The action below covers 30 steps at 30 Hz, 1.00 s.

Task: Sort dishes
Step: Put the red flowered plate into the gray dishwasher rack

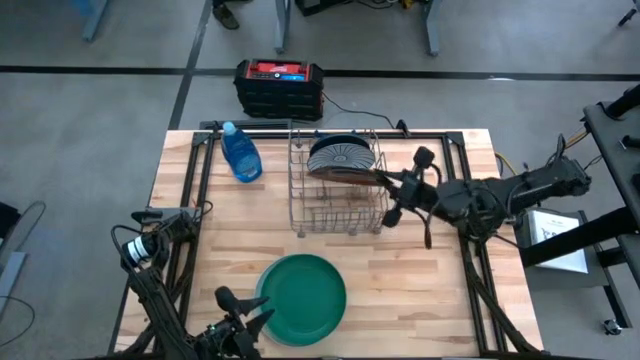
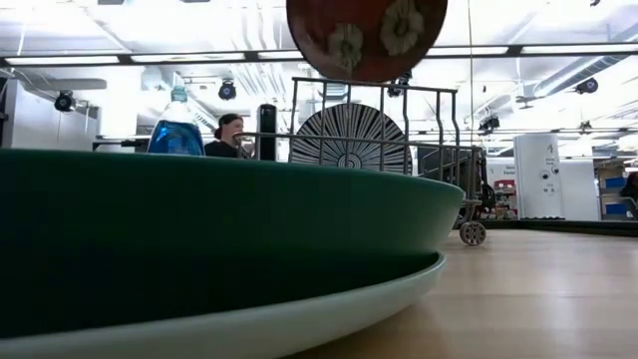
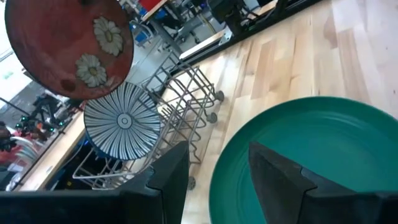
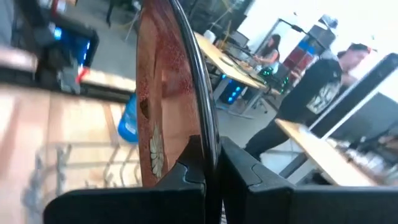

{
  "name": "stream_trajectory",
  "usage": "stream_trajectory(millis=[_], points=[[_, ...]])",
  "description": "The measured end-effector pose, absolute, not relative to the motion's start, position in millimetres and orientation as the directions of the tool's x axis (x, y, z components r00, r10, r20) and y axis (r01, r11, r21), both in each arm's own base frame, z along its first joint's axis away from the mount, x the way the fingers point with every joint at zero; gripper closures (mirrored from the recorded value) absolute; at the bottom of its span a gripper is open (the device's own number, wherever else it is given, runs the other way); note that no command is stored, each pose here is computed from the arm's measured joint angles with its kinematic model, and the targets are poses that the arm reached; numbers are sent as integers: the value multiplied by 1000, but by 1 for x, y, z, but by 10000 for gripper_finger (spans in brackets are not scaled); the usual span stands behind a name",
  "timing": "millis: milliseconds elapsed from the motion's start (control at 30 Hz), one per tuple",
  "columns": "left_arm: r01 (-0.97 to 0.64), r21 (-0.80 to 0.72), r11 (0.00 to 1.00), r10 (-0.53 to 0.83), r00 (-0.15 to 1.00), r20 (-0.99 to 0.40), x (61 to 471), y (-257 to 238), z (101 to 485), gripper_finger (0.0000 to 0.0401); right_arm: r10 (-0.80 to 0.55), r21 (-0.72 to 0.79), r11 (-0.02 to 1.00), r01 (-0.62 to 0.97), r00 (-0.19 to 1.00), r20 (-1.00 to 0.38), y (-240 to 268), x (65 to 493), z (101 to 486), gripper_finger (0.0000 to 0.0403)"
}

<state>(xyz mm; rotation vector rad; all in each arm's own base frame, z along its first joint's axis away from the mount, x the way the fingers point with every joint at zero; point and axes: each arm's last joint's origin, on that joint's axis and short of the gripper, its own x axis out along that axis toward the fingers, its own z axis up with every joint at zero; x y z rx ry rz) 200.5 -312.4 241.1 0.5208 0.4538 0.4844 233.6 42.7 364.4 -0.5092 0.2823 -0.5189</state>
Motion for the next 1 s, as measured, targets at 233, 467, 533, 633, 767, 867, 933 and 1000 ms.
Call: stream_trajectory(millis=[233, 467, 533, 633, 767, 867, 933, 1000], points=[[-336, 581, 741, 566, 779, -270, 201, -300, 231, 246, -503, -534, 763, 363, 853, -139, 2, 246, 346, 400], [-363, 635, 682, 620, 746, -240, 208, -271, 223, 246, -430, -491, 810, 322, 894, -123, -44, 249, 318, 400], [-373, 634, 678, 634, 733, -248, 207, -260, 228, 246, -412, -484, 819, 309, 903, -120, -50, 248, 313, 400], [-381, 641, 666, 659, 704, -266, 209, -243, 237, 246, -411, -467, 829, 306, 901, -139, -58, 245, 304, 400], [-403, 641, 654, 684, 677, -272, 212, -222, 250, 246, -413, -460, 837, 297, 894, -175, -62, 244, 297, 400], [-406, 655, 638, 700, 660, -273, 213, -210, 255, 246, -399, -444, 845, 298, 904, -154, -64, 244, 299, 400], [-412, 659, 629, 710, 649, -272, 213, -202, 256, 246, -398, -429, 851, 302, 904, -155, -66, 243, 299, 400], [-424, 655, 625, 719, 639, -272, 211, -195, 257, 246, -401, -425, 853, 302, 901, -166, -66, 243, 298, 400]])
